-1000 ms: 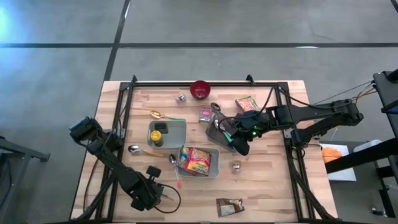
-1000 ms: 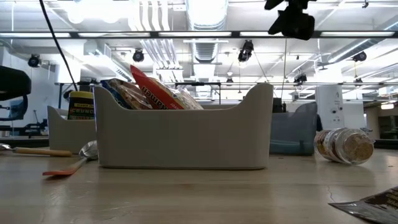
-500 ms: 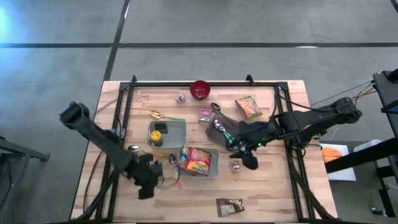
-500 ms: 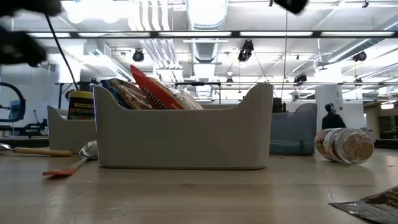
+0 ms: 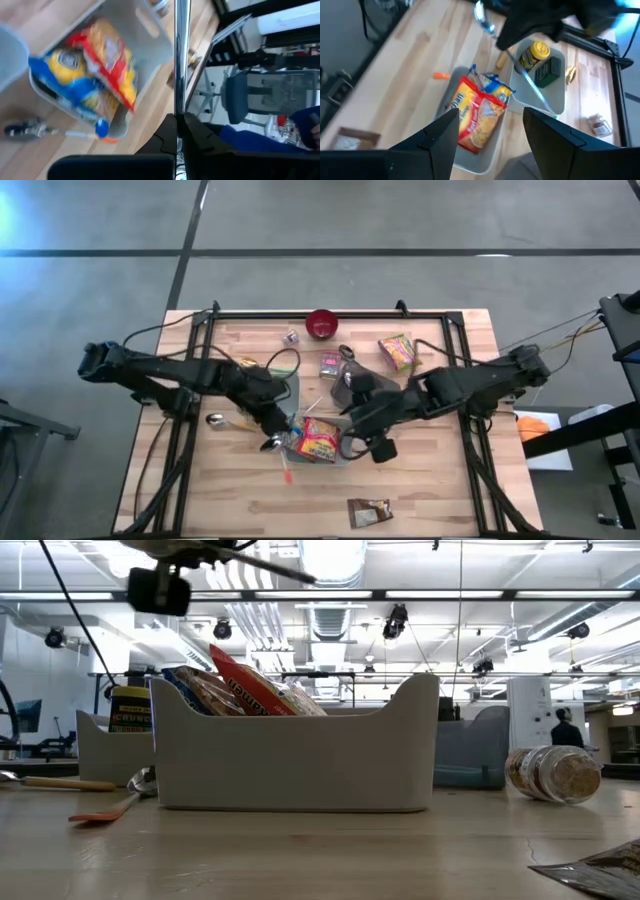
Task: Pick & Place Food Item
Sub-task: Put the silver spoon into the black bin
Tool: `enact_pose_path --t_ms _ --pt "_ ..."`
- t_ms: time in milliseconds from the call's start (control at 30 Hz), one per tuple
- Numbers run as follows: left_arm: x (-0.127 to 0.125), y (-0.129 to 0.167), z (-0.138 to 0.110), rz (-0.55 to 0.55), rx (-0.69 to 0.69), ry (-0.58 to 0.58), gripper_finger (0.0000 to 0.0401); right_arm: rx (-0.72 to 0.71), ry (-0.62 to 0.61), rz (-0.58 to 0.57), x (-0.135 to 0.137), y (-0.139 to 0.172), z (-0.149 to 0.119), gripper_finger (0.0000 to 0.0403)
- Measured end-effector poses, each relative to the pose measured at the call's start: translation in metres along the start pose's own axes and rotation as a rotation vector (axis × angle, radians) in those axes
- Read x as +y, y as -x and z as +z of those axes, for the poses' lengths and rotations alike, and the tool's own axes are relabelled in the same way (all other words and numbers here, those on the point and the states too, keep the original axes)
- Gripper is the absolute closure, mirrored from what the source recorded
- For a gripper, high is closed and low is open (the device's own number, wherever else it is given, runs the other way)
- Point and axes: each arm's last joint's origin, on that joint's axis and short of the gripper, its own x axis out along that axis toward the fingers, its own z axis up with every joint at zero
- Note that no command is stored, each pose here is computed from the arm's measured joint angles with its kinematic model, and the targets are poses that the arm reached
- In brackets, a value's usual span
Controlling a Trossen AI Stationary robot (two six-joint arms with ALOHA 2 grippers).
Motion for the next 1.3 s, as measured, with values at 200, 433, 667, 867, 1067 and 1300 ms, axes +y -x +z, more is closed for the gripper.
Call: enact_pose_path --t_ms 200,433,667,867,1067,1300 --pt "0.002 0.009 0.013 -0.042 0.013 0.011 0.0401 0.114 0.106 -0.001 -0.003 -0.029 0.014 0.0186" --pt "0.005 0.006 0.013 -0.055 0.066 0.007 0.0401 0.183 0.176 -0.048 -0.014 -0.045 0.029 0.0186" --pt "0.004 0.004 0.013 -0.106 0.123 -0.03 0.0401 0.196 0.289 -0.046 -0.023 -0.057 0.038 0.0186" --pt "0.0 0.005 0.013 -0.169 0.149 -0.069 0.0401 0.243 0.335 -0.036 -0.027 -0.072 0.036 0.0186" --pt "-0.002 0.005 0.014 -0.198 0.157 -0.083 0.0401 0.277 0.353 -0.025 -0.028 -0.08 0.032 0.0229" --pt "-0.003 0.005 0.014 -0.208 0.16 -0.085 0.0401 0.284 0.343 -0.029 -0.032 -0.079 0.031 0.0357"
